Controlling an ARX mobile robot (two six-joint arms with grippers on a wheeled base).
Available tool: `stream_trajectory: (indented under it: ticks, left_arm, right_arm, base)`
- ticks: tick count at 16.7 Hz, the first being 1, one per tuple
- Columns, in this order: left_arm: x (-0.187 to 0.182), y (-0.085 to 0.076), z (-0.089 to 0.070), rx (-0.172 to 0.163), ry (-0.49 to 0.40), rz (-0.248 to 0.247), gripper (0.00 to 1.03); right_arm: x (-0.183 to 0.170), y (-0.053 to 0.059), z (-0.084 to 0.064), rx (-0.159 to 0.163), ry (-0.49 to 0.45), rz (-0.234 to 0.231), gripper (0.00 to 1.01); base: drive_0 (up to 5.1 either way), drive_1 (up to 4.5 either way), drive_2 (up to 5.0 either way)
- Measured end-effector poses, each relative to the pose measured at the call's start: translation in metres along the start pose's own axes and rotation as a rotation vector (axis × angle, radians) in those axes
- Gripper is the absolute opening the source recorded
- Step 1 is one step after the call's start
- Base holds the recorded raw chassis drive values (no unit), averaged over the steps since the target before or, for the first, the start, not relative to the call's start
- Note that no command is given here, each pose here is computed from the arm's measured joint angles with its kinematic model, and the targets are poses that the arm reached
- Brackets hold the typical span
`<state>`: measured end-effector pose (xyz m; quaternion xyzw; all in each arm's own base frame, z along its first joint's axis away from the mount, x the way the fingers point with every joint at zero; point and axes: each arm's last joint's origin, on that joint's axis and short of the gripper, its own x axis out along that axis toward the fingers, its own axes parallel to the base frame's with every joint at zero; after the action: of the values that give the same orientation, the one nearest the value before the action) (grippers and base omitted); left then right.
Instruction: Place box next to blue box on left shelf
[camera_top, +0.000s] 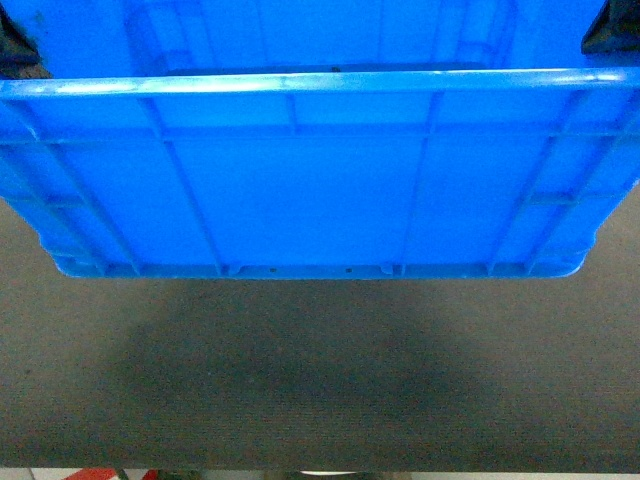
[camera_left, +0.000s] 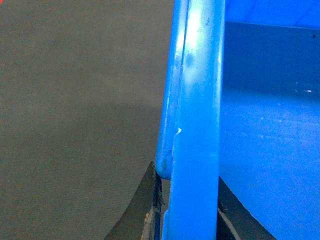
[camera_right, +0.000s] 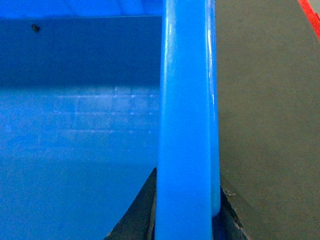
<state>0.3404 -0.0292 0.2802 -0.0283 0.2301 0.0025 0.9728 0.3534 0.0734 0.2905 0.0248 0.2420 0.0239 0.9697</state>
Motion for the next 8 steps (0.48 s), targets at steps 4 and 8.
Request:
stream_trajectory:
  ticks: [4, 8]
  left_arm:
    - [0.0, 0.0, 0.0, -0.001, 0.0, 0.0, 0.14]
    - [0.0, 0.0, 0.0, -0.002, 0.0, 0.001, 0.14]
  right_arm:
    - [0.0, -0.0003, -0.0001, 0.0, 0.001, -0.005, 0.22]
    - [0.0, -0.0003, 0.0, 0.0, 0.0, -0.005, 0.22]
  base:
    - [-1.7, -1.69, -1.7]
    - [-1.5, -1.54, -1.5]
